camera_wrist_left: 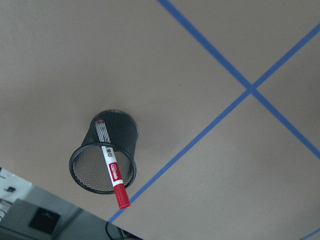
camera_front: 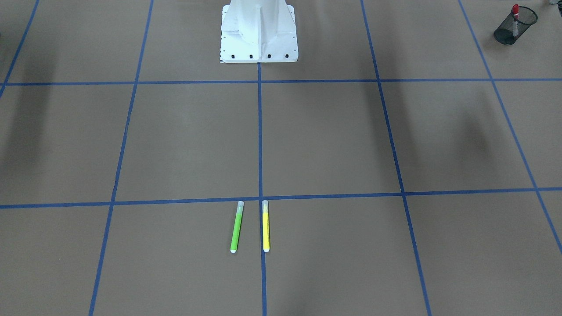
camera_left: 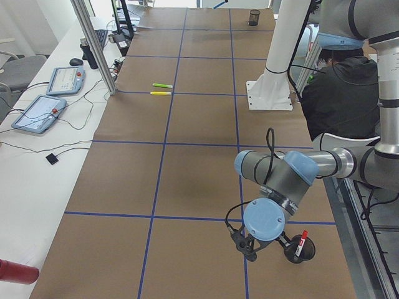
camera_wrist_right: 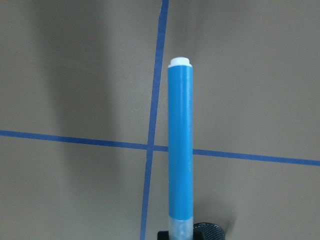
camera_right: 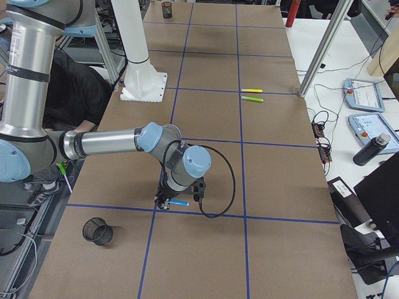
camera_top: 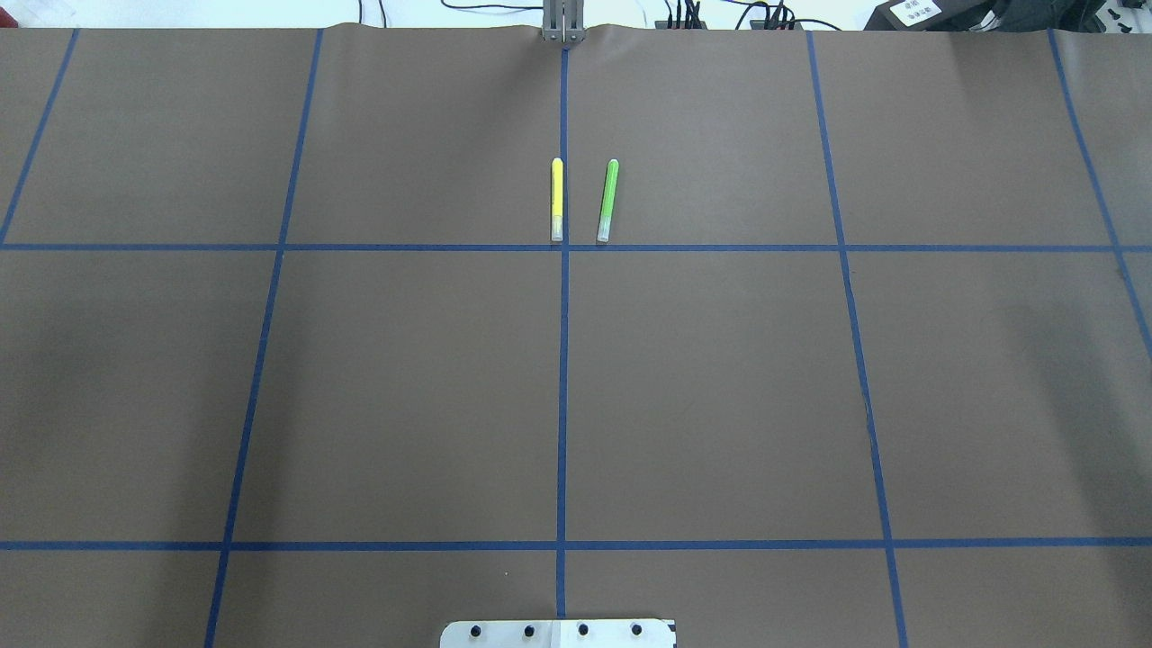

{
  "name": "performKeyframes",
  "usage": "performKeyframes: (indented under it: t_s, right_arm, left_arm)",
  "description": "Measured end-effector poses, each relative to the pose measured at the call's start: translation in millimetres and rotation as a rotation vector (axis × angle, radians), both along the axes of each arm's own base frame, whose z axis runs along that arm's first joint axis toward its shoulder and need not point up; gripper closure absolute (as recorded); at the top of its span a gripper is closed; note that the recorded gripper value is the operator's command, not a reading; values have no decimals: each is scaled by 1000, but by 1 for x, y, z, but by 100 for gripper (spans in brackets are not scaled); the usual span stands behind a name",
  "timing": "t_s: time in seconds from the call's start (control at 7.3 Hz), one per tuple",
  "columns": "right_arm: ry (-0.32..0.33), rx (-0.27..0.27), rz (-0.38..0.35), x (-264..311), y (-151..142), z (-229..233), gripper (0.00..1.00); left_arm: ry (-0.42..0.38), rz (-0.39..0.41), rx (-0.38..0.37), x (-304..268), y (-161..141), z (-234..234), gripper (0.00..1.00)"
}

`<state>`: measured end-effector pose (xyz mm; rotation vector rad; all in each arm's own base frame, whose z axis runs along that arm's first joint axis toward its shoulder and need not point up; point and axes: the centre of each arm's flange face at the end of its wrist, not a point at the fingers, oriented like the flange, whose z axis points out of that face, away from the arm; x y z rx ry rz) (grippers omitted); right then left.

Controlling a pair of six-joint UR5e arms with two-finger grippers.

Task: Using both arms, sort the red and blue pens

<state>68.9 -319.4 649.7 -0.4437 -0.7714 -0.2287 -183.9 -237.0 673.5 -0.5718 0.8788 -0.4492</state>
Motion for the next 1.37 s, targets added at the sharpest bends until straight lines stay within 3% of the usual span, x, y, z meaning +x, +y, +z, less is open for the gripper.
performKeyframes:
  t_s: [0.27, 0.68, 0.96, 1.37]
  right_arm:
    - [8, -85, 8, 7, 33, 20, 100]
    - [-4, -235, 18, 33, 103, 46, 100]
    - [-24, -375, 5, 56, 145, 46, 100]
    - [-94, -546, -8, 60, 198, 68, 100]
  left_arm:
    - [-48, 10, 78, -2, -49, -26, 0]
    - [-111, -12, 214, 17, -99, -47, 0]
    - [-146, -37, 280, 29, -120, -56, 0]
    - [-158, -39, 323, 34, -129, -63, 0]
